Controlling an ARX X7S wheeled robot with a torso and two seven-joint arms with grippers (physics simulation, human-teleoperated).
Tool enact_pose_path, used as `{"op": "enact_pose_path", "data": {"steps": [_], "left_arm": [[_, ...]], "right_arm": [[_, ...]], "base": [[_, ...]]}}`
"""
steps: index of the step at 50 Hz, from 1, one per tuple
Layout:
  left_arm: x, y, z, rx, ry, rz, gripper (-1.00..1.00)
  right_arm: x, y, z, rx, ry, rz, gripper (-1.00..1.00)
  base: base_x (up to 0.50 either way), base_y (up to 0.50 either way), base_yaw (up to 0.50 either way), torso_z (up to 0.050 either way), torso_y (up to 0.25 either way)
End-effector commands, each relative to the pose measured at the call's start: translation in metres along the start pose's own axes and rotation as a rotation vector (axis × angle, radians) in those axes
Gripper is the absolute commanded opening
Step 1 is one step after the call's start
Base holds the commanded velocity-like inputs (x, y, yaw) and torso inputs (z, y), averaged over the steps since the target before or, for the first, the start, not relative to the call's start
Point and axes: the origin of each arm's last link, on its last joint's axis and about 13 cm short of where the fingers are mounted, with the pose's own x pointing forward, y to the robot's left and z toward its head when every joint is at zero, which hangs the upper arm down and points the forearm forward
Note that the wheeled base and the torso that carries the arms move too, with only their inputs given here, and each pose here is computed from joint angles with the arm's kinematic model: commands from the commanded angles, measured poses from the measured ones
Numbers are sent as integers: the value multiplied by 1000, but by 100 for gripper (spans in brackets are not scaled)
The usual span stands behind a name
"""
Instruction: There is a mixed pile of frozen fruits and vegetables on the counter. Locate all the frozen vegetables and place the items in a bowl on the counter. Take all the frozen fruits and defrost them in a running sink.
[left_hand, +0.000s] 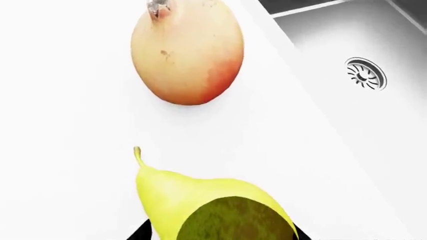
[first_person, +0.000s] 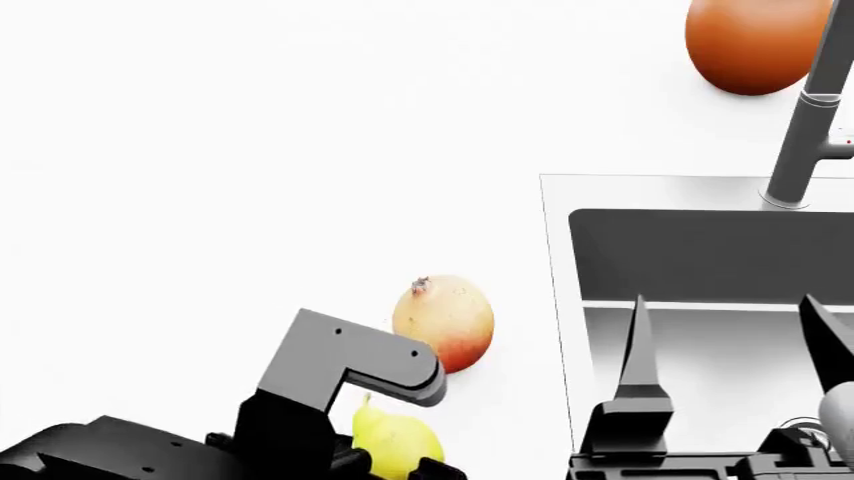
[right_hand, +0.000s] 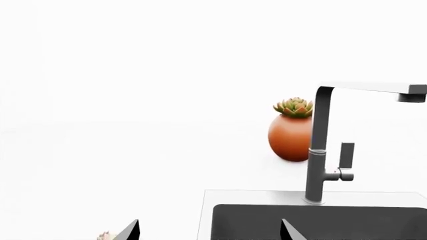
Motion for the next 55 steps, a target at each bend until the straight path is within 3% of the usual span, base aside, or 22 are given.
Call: {"op": "enact_pose_path", "data": {"steps": [1, 8, 14, 20, 25, 28, 35, 40, 55], "left_arm": [[-4, 1, 1, -36, -55, 39, -100], [-20, 5, 2, -44, -134, 58, -100], [-49, 17, 2, -108, -245, 61, -100], [-66, 46, 5, -138, -341, 128, -100], [-87, 61, 10, -52, -442, 198, -100], [-98, 66, 13, -42, -479, 215, -100], [-129, 75, 12, -50, -531, 221, -100], [-128, 82, 10, -68, -535, 238, -100], [-126, 83, 13, -74, -532, 225, -100]], "right_arm": [[1, 1, -2, 0, 11, 7, 100], [1, 2, -4, -1, 20, 15, 100], [11, 5, -4, -14, 25, 36, 100], [31, 9, 3, -53, 40, 103, 100], [44, 11, -3, -61, 85, 155, 100], [49, 15, -11, -81, 116, 182, 100], [78, 26, -10, -24, 154, 247, 100], [85, 32, -13, -58, 182, 291, 100], [87, 44, -19, -108, 247, 406, 100]], "base": [[0, 0, 0, 0, 0], [0, 0, 0, 0, 0], [0, 0, 0, 0, 0], [0, 0, 0, 0, 0], [0, 0, 0, 0, 0], [0, 0, 0, 0, 0], [0, 0, 0, 0, 0], [0, 0, 0, 0, 0], [0, 0, 0, 0, 0]]}}
